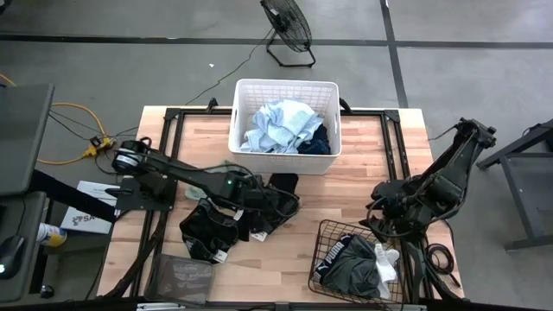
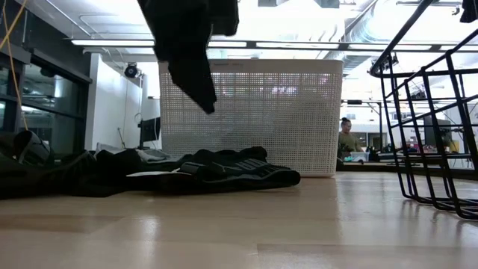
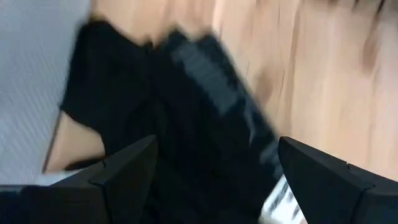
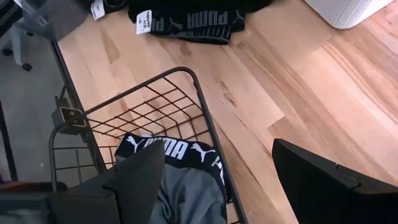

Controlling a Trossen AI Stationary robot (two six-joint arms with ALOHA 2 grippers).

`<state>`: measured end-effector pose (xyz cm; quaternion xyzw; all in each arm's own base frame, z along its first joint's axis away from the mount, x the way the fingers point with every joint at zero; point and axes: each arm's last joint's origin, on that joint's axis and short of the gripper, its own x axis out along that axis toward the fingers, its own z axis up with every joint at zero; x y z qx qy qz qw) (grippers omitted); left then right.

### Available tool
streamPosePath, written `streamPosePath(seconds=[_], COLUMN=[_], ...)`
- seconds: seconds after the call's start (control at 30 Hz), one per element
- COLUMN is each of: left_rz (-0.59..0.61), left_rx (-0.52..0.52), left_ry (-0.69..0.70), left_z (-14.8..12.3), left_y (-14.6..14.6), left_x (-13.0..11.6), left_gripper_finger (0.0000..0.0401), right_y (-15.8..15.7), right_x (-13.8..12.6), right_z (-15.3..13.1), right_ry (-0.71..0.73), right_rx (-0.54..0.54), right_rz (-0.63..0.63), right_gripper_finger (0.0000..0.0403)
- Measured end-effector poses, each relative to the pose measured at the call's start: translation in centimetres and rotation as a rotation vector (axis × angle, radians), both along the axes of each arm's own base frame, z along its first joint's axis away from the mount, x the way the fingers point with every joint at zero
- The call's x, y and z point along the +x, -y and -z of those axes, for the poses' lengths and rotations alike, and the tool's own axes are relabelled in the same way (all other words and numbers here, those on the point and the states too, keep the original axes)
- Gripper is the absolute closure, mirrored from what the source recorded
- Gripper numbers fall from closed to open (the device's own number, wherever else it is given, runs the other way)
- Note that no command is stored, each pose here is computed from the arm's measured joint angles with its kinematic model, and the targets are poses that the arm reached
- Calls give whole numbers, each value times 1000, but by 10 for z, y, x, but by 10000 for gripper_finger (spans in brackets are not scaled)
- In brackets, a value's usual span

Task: Pick & Place Cloths
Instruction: Put the right black boxer into the wire basket

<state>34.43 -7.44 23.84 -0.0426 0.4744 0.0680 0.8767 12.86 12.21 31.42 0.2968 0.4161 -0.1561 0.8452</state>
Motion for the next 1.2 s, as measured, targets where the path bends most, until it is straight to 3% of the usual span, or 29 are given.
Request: streamPosePath(seconds=[0.27, 0.8, 0.97, 1.2], left_rz=[150, 145, 115, 95], left_rx=[20, 23, 11, -30], left_ry=[-130, -159, -156, -172], left_z=[37, 73, 72, 73], left_y=[5, 9, 9, 9], left_x=[12, 28, 27, 26], left_gripper_finger=[73, 79, 138, 304], right_y=[1, 2, 2, 2], right_x=[0, 1, 2, 2], right_z=[0, -1, -1, -1], right_ry=[18, 32, 33, 50], right_rx=[-16, -29, -29, -42], right_rz=[12, 26, 27, 39], right_gripper_finger=[113, 113, 113, 113])
